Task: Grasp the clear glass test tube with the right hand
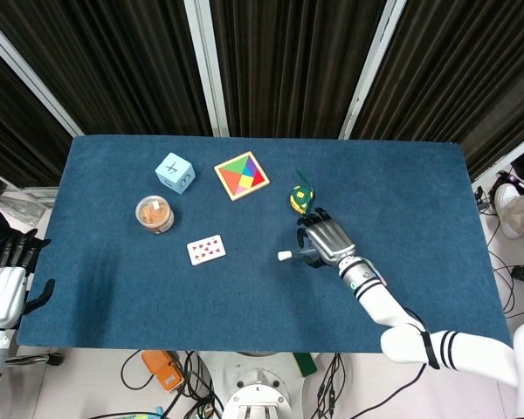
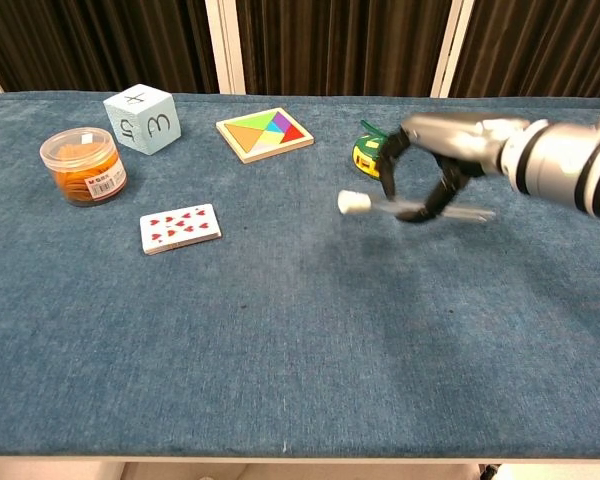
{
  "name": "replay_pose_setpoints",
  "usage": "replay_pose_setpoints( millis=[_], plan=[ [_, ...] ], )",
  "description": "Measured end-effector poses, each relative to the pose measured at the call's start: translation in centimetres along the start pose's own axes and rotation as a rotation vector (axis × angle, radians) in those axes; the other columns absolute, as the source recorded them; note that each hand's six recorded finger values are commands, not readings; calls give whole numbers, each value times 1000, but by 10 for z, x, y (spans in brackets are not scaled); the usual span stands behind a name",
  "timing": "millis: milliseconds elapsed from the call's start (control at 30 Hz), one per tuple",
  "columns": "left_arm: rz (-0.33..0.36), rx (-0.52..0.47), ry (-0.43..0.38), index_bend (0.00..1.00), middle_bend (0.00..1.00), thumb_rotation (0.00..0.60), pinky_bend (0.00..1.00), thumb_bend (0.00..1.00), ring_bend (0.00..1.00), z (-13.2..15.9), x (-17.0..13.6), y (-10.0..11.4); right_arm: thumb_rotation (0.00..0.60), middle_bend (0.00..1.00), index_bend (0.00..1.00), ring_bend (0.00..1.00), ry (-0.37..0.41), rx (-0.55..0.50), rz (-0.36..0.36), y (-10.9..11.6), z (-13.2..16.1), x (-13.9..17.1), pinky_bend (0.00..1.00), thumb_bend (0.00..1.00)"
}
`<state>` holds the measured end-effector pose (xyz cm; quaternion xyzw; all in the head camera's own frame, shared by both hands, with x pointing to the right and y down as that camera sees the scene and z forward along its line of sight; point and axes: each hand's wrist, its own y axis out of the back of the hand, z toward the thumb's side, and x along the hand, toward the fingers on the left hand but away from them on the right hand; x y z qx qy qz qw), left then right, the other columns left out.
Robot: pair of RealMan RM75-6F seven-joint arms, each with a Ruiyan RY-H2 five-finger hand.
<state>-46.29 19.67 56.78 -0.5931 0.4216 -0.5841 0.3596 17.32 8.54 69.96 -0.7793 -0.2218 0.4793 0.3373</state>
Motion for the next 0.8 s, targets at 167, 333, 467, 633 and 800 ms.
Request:
replay_pose_setpoints(
  millis=[167, 333, 467, 633, 800],
  plan=[
    [-1, 3, -3, 159, 33, 600, 37, 348, 0, 0, -1, -1, 600, 296, 776, 231, 48, 12, -51, 33, 26, -6, 118, 656],
    [-2, 1, -1, 159, 33, 600, 37, 348, 0, 0, -1, -1, 600, 296, 793, 232, 91, 13, -142, 70, 55, -11, 118, 656],
    [-2, 1, 0, 159, 33, 600, 37, 348, 0, 0, -1, -1, 600, 296, 798, 233, 115, -11, -213, 96, 73, -14, 118, 656],
    [-3, -1, 1, 159, 33, 600, 37, 348, 0, -1, -1, 0, 600, 296, 810, 239, 117, -51, -293, 120, 82, -14, 118, 656],
    [-5, -2, 1, 159, 33, 600, 37, 348, 0, -1, 0, -1, 600, 296, 810, 240, 112, -112, -343, 135, 78, -8, 118, 656]
  ],
)
